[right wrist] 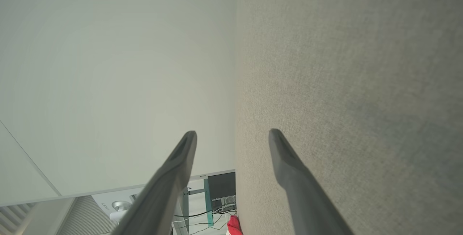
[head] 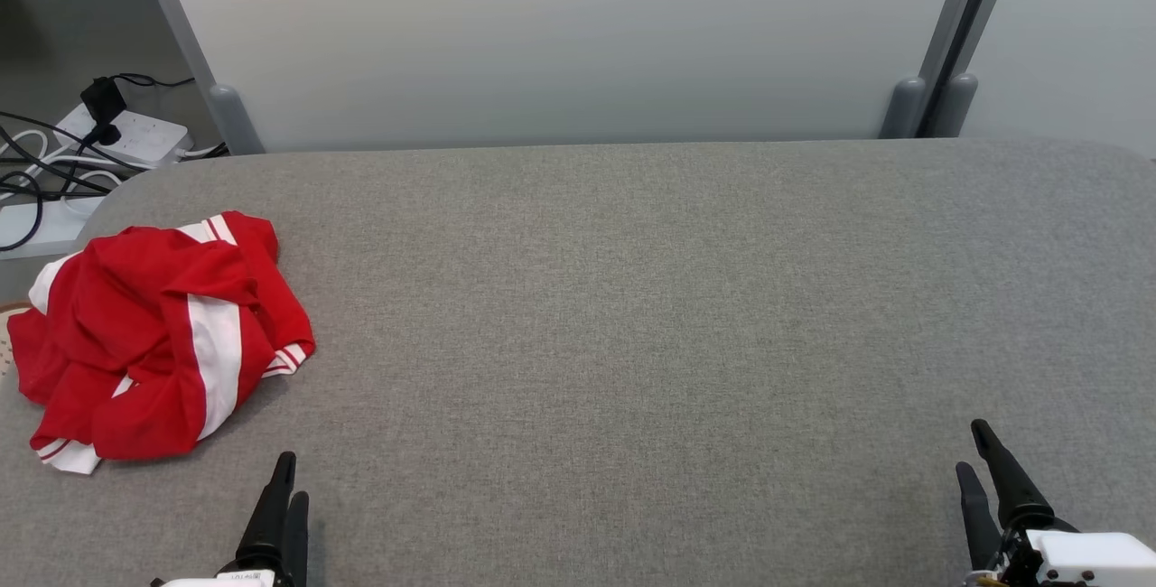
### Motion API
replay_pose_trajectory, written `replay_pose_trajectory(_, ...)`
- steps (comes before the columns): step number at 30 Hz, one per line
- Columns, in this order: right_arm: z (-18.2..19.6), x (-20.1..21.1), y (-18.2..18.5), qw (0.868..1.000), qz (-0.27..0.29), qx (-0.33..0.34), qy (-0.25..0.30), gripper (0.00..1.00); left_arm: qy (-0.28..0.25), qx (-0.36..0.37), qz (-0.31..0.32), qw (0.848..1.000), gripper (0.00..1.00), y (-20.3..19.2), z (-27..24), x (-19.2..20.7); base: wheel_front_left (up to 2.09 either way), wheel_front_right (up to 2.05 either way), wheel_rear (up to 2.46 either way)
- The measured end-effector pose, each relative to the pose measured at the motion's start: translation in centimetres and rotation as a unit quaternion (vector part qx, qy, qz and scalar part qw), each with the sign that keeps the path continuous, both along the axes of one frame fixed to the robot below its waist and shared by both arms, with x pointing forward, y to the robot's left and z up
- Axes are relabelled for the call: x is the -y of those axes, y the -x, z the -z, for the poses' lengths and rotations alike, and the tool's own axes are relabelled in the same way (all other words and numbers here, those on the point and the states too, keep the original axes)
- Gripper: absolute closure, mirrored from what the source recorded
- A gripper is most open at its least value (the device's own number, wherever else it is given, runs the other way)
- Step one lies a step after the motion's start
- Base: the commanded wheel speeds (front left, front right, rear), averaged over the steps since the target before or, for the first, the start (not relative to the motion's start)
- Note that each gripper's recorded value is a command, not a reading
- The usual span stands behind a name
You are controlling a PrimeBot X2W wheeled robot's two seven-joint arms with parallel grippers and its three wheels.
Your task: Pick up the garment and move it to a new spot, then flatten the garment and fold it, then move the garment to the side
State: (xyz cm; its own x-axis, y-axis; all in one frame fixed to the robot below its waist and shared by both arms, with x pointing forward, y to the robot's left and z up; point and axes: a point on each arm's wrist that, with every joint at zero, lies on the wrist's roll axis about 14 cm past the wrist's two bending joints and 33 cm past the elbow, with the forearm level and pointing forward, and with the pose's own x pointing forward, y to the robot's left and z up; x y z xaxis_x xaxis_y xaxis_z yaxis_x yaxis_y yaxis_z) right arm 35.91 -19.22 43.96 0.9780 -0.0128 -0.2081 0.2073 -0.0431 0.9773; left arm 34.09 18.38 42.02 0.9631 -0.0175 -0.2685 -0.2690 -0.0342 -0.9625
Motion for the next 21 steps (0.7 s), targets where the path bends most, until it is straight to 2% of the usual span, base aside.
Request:
replay_pose_trajectory(8, -0.2, -0.5, -0.3, 1.000, -0.009, 0.002, 0.019, 0.00, -0.013, 0.007, -0.001, 1.000, 0.00, -0.5, -0.5, 0.0, 0.00, 0.00, 0.00)
replay_pose_trajectory(21, -1.5, -0.4, -1.9, 0.996, -0.022, 0.018, 0.090, 0.00, -0.092, 0.019, 0.014, 0.995, 0.00, -1.8, -1.4, -0.2, 0.00, 0.00, 0.00)
